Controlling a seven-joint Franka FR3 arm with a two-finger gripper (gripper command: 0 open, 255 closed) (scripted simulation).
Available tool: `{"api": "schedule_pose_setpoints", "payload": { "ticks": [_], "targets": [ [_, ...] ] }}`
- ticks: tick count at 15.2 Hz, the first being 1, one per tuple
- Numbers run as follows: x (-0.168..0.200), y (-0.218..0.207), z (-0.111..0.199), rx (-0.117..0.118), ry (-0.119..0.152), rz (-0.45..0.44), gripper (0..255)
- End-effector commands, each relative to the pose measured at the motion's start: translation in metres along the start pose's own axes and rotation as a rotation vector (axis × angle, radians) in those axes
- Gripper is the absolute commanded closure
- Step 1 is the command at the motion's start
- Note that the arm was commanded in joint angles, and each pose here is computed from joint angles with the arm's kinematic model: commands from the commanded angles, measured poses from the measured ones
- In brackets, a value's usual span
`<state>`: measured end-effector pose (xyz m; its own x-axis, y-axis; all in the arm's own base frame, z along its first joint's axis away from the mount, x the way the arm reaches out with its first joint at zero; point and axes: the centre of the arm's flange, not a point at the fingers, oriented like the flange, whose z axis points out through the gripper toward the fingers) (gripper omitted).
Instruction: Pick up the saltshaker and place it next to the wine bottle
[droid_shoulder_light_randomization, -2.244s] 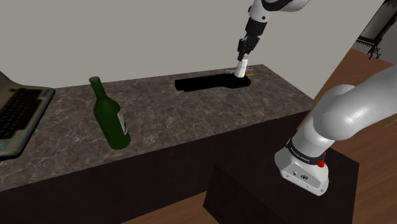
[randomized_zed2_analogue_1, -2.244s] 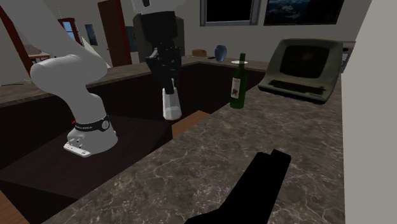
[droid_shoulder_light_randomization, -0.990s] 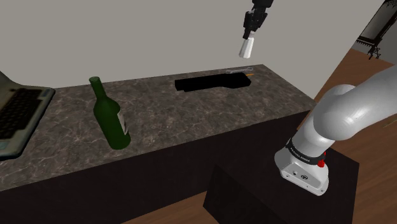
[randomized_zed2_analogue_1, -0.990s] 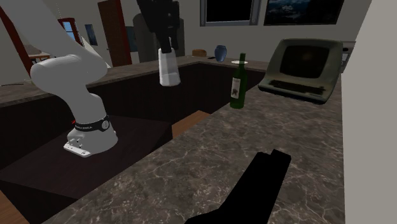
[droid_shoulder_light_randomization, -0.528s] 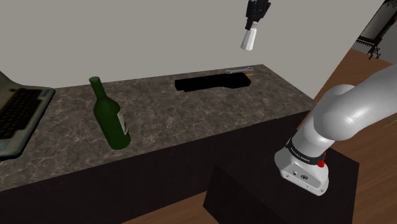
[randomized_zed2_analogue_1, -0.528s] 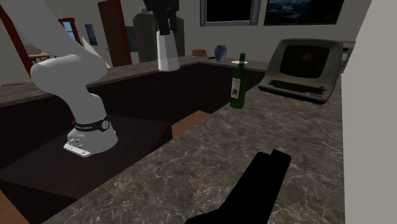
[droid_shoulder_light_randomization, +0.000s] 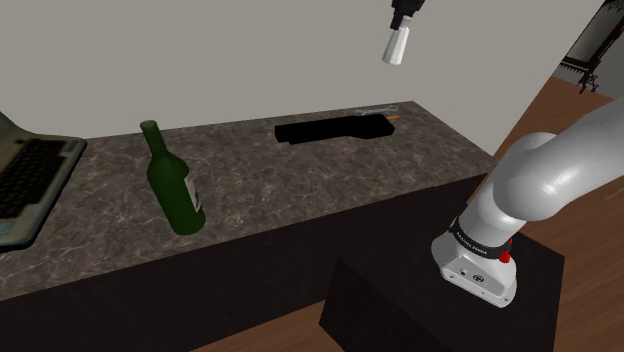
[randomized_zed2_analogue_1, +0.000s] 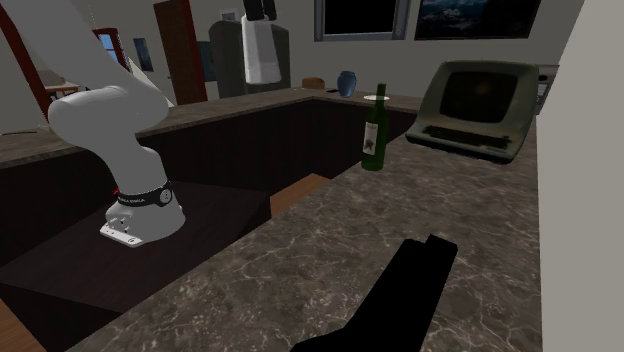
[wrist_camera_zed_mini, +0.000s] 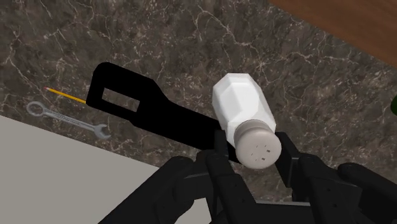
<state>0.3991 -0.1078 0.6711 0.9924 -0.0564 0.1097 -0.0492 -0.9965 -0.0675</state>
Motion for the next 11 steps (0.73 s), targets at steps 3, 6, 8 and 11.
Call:
{"api": "schedule_pose_setpoints", "payload": {
  "ticks": [3, 6, 8, 11],
  "targets": [
    [0.009, -0.039, 0.0, 0.0, 0.0, 0.0, 255],
    [0.017, -0.077, 0.003, 0.0, 0.0, 0.0, 255],
    [0.023, -0.103, 0.006, 0.0, 0.0, 0.0, 255],
    [0.031, -0.142, 0.009, 0.0, 0.0, 0.0, 255]
  ]
}}
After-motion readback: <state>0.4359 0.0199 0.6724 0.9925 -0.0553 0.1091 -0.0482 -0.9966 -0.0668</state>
